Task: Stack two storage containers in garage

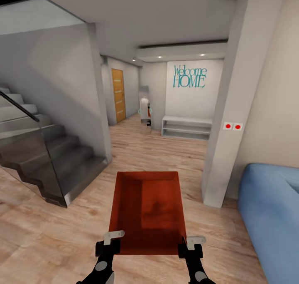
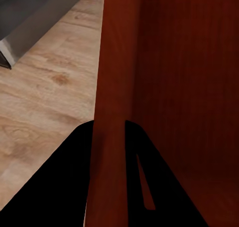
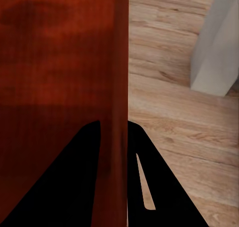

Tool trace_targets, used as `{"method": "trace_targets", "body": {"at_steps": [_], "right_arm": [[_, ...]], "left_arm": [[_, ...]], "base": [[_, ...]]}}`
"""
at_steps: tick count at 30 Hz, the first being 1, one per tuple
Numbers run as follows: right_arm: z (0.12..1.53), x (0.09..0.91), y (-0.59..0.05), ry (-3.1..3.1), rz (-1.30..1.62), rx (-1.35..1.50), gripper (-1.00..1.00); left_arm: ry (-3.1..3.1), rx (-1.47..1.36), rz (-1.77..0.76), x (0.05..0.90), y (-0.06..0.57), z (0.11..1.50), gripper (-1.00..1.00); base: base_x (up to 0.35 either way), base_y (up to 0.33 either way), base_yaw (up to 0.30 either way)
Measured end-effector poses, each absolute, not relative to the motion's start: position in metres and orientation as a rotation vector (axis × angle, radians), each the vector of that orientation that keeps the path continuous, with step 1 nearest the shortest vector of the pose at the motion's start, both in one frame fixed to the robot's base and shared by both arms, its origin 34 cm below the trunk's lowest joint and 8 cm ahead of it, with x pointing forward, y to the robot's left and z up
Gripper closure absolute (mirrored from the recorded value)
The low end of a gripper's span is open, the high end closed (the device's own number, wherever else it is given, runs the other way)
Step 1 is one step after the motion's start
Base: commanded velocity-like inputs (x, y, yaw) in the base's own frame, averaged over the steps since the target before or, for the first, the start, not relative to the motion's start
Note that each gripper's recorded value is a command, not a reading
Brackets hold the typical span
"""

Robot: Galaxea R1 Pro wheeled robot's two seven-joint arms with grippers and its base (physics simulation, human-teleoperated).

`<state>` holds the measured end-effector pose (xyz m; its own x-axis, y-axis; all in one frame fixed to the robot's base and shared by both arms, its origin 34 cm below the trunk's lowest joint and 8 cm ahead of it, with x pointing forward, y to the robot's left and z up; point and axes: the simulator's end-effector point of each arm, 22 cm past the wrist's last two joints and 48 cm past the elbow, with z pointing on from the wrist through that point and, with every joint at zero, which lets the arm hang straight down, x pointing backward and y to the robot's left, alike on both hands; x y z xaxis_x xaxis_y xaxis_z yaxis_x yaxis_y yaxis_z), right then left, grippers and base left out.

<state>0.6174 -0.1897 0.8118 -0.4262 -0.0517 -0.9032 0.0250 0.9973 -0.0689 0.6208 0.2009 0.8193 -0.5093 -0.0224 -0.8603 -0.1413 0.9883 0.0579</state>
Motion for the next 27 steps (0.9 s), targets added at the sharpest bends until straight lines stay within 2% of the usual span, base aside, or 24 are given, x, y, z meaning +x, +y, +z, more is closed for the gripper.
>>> {"method": "trace_targets", "body": {"at_steps": [27], "right_arm": [[0.8118, 0.6174, -0.1897, 2.009, -0.085, -0.019, 1.0]], "left_arm": [[2.102, -0.114, 0.146, 0.6209, 0.2009, 0.8194, 1.0]], "base": [[0.321, 0.0, 0.0]]}}
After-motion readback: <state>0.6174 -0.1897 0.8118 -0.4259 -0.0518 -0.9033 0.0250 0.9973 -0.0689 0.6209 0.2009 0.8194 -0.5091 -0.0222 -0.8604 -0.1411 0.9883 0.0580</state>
